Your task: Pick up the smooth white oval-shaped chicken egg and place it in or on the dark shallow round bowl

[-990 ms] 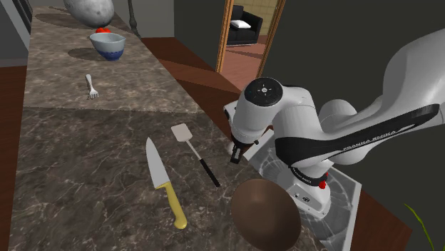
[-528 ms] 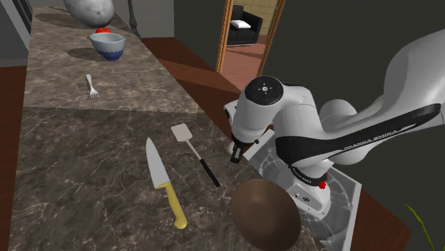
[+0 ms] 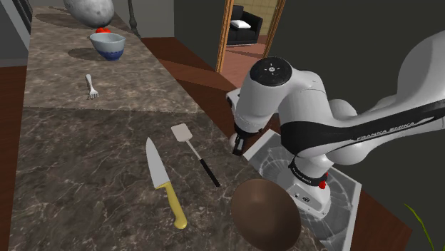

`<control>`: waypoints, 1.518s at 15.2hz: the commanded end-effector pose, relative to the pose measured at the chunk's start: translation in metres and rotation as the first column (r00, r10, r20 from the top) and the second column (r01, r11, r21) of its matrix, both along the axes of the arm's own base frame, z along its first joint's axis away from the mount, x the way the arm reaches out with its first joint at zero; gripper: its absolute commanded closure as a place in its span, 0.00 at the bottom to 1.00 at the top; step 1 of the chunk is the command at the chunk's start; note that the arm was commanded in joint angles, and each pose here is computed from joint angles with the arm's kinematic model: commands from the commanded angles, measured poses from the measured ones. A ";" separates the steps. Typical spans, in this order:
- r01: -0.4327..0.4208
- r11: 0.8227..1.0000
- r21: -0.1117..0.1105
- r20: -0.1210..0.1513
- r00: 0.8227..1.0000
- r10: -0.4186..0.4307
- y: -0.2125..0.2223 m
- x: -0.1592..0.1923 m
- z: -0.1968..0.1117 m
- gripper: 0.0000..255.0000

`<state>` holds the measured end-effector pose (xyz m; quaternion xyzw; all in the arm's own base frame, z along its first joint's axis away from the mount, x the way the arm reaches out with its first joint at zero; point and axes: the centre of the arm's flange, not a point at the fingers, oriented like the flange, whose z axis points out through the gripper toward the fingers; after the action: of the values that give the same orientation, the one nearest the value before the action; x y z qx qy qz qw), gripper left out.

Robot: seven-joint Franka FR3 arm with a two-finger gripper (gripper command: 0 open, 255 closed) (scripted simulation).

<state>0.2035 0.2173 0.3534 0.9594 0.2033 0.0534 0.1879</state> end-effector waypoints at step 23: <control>0.000 1.000 0.000 0.000 1.000 0.000 0.061 -0.086 0.079 1.00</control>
<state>0.1288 0.2718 0.4336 0.9593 0.2039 0.0535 0.1880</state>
